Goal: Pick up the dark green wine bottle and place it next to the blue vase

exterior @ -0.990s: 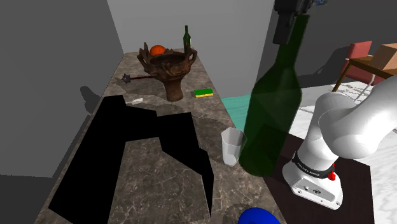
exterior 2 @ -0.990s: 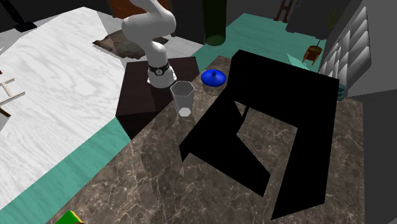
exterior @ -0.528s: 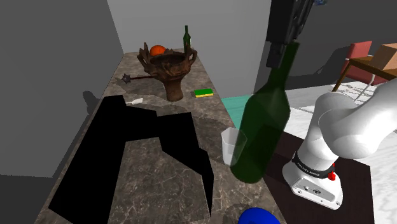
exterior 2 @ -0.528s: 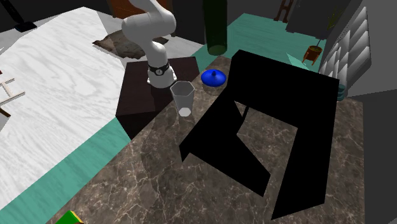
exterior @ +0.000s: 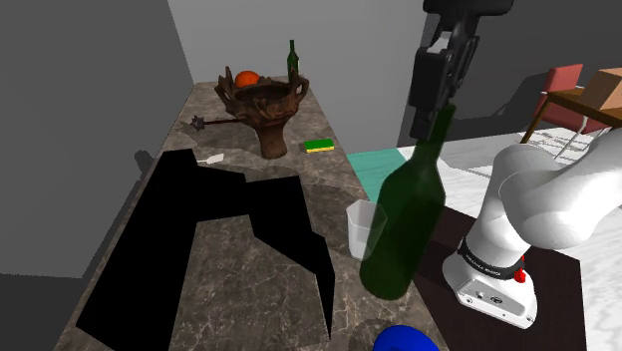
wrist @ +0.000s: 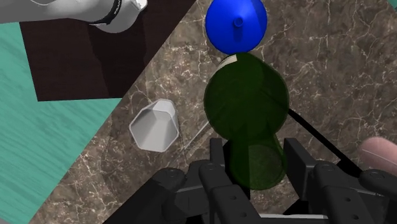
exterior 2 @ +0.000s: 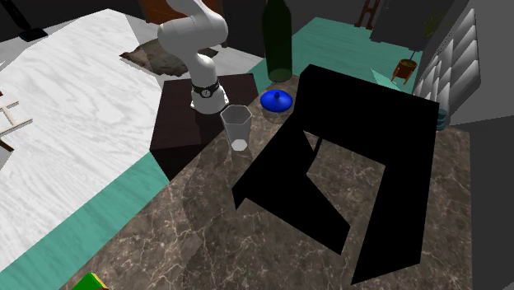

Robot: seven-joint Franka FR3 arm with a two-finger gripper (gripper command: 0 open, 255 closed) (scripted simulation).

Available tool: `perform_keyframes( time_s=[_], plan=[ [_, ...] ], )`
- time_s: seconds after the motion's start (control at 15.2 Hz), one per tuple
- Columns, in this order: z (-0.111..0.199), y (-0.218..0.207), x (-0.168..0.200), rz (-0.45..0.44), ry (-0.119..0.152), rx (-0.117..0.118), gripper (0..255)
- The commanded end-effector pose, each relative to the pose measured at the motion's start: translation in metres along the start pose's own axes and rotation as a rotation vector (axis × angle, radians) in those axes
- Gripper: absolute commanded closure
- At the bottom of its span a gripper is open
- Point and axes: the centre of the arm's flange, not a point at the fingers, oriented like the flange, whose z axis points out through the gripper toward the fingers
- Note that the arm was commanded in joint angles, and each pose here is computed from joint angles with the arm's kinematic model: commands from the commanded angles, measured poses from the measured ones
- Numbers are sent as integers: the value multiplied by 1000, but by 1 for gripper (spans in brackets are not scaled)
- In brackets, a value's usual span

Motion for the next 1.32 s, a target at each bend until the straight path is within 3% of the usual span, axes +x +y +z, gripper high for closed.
perform_keyframes(
  time_s=[0.0, 1.25],
  plan=[
    [10, 0, 0, 0, 1, 1, 255],
    [111, 5, 1, 0, 1, 1, 255]
  ],
)
